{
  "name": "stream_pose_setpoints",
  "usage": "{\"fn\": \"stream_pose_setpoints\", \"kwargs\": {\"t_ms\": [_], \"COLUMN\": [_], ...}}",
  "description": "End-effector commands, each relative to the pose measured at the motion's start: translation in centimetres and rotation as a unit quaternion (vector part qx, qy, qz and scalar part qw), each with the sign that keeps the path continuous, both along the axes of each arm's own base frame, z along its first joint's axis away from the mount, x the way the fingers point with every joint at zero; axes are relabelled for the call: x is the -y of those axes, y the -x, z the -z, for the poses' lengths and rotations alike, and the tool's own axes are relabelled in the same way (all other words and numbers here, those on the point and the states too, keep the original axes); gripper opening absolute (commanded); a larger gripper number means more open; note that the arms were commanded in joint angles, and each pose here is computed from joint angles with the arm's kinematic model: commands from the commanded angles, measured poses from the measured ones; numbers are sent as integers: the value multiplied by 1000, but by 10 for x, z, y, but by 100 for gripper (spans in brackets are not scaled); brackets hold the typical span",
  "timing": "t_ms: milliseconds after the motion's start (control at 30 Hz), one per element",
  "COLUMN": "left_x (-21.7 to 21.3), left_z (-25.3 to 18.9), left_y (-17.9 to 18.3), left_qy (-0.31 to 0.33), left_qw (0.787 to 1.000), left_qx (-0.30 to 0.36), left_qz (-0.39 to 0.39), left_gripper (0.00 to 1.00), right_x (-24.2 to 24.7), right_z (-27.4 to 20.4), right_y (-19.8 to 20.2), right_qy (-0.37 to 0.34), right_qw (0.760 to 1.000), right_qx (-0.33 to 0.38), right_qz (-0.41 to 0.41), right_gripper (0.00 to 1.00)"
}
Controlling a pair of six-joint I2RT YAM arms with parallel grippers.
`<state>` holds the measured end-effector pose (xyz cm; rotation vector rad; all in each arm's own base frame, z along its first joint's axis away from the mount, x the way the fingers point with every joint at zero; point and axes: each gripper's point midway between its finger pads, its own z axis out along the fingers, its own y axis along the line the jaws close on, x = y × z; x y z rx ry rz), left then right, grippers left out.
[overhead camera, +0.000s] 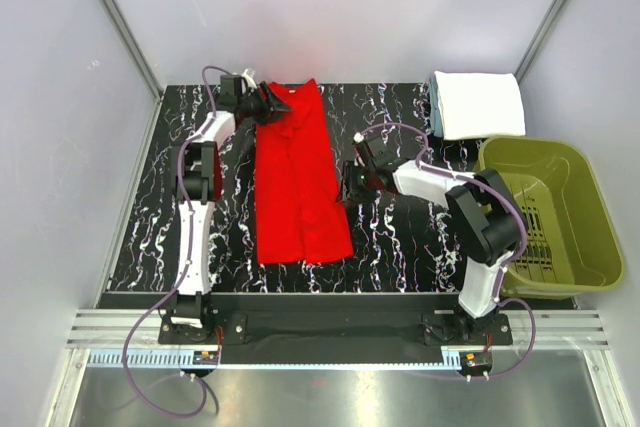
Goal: Fold and stack the t-shirts
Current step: Fold the tshirt
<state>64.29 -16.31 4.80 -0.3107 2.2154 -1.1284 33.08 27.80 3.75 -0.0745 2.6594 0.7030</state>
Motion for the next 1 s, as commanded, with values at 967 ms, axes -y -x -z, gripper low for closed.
{"fn": "stream_pose_setpoints", "kwargs": {"t_ms": [967], "left_x": [-49], "left_z": [15], "left_y": [386], "left_qy": [-238], "left_qw": [952], "left_qx": [-194], "left_qz": [-15], "left_gripper": [68], "right_x": [31], "right_z": [0], "right_y": [115], "right_qy": [-60], "right_qw": [994], "right_qx": [-90], "right_qz": [-34], "right_gripper": [55]}}
